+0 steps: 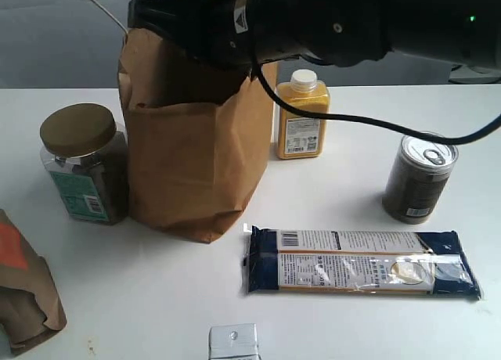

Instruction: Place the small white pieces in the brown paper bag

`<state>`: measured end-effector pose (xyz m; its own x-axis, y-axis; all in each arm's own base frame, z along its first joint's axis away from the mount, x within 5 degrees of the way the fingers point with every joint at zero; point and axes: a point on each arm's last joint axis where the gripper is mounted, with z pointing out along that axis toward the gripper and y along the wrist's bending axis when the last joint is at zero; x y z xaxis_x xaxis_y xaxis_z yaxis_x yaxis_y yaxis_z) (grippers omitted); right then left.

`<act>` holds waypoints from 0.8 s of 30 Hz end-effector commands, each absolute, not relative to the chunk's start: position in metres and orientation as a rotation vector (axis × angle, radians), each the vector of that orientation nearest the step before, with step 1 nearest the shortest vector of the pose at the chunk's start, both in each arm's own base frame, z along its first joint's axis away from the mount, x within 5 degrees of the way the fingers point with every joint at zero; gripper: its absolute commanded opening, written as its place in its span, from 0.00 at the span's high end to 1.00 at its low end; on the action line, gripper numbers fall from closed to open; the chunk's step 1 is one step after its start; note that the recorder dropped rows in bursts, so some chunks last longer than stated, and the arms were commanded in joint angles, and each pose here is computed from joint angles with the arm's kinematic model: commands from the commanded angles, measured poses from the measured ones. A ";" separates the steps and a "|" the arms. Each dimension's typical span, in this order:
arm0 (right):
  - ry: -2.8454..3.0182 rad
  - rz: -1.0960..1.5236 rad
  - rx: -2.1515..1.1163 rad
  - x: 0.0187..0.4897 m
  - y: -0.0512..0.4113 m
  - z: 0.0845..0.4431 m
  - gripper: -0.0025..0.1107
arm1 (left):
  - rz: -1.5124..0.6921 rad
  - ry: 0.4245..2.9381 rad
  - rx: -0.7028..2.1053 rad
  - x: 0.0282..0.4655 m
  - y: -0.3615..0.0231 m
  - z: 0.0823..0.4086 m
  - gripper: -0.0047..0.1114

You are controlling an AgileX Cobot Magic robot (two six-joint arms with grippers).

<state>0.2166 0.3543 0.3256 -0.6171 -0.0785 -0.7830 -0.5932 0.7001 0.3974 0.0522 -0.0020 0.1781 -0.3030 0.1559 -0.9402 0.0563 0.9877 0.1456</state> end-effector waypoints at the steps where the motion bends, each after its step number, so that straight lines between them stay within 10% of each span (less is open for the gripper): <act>1: 2.066 0.905 -0.501 0.217 0.355 0.335 0.96 | 0.087 1.870 0.148 0.052 -0.002 0.178 0.96; 24: 1.820 0.713 -1.049 0.074 0.316 0.398 0.98 | 0.087 1.870 0.148 0.052 -0.002 0.178 0.96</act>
<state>0.0825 0.3300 0.3968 -0.2531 -0.3604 -0.8978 -0.8775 0.4763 0.0562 0.0522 -0.0020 0.1781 -0.3030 0.1559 -0.9402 0.0563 0.9877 0.1456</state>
